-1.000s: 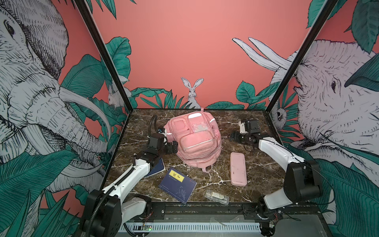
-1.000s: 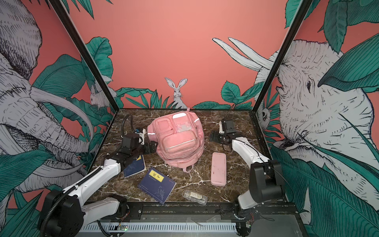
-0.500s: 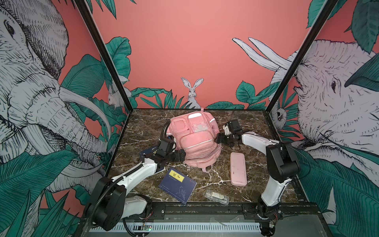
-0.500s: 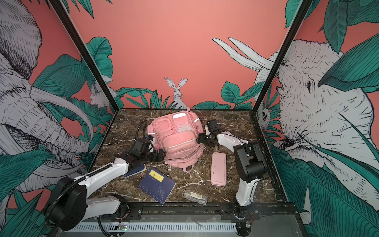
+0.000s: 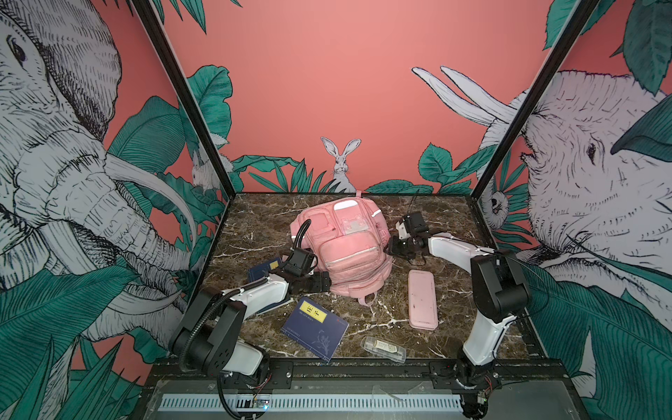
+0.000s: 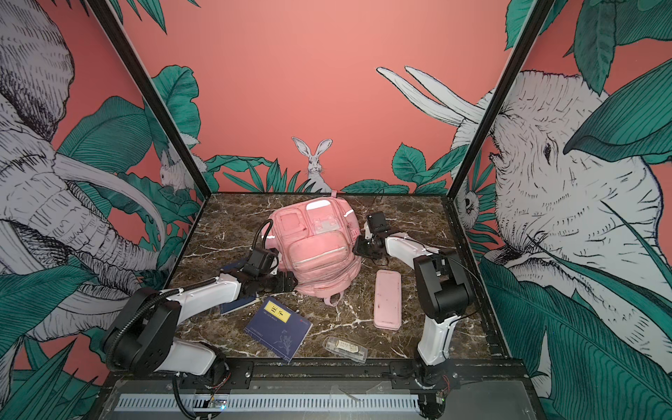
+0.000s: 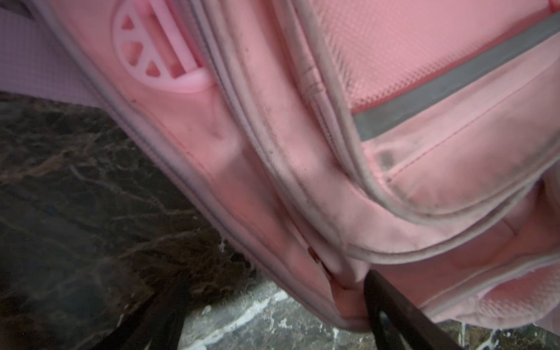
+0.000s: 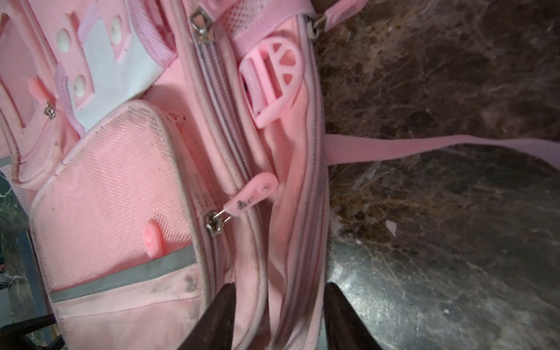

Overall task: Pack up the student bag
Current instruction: 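Move both grippers toward opposite sides of the pink backpack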

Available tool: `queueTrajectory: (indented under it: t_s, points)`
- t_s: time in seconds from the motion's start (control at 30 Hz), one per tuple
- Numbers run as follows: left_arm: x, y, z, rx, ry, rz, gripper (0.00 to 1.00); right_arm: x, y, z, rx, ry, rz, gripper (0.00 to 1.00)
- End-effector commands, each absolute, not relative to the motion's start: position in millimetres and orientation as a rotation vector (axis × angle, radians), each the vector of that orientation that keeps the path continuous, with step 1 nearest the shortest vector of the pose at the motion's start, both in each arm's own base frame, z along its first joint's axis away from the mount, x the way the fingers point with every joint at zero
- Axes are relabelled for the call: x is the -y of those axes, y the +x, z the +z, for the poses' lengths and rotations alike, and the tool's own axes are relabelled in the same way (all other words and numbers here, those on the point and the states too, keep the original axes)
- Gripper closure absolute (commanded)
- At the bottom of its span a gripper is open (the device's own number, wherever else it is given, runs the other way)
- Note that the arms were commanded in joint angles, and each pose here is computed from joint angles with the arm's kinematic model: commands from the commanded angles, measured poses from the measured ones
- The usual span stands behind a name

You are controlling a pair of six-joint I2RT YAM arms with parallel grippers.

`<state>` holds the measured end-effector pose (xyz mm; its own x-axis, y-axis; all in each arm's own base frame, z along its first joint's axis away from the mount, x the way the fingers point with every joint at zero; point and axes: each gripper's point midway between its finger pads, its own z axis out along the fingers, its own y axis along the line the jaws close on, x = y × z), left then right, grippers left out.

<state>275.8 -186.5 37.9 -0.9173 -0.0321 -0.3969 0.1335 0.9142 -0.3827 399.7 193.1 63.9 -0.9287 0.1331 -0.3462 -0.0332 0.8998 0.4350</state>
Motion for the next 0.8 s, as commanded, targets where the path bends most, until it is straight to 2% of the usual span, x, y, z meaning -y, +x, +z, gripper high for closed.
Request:
queueTrajectory:
  t_s: [0.0, 0.17, 0.27, 0.4, 0.77]
  points:
    - [198, 287, 48, -2.64, 0.09, -0.614, 0.14, -192, 391, 54, -2.721, 0.071, 0.61, 0.61]
    - [204, 295, 48, -2.638, 0.1, -0.617, 0.22, -190, 384, 50, -2.729, 0.074, 0.612, 0.75]
    - [206, 301, 49, -2.636, 0.105, -0.608, 0.25, -190, 382, 50, -2.734, 0.07, 0.614, 0.86]
    - [210, 312, 54, -2.623, 0.116, -0.597, 0.27, -189, 375, 53, -2.733, 0.066, 0.615, 0.91]
    - [217, 355, 66, -2.594, 0.13, -0.509, 0.27, -208, 344, 51, -2.757, 0.008, 0.629, 0.91]
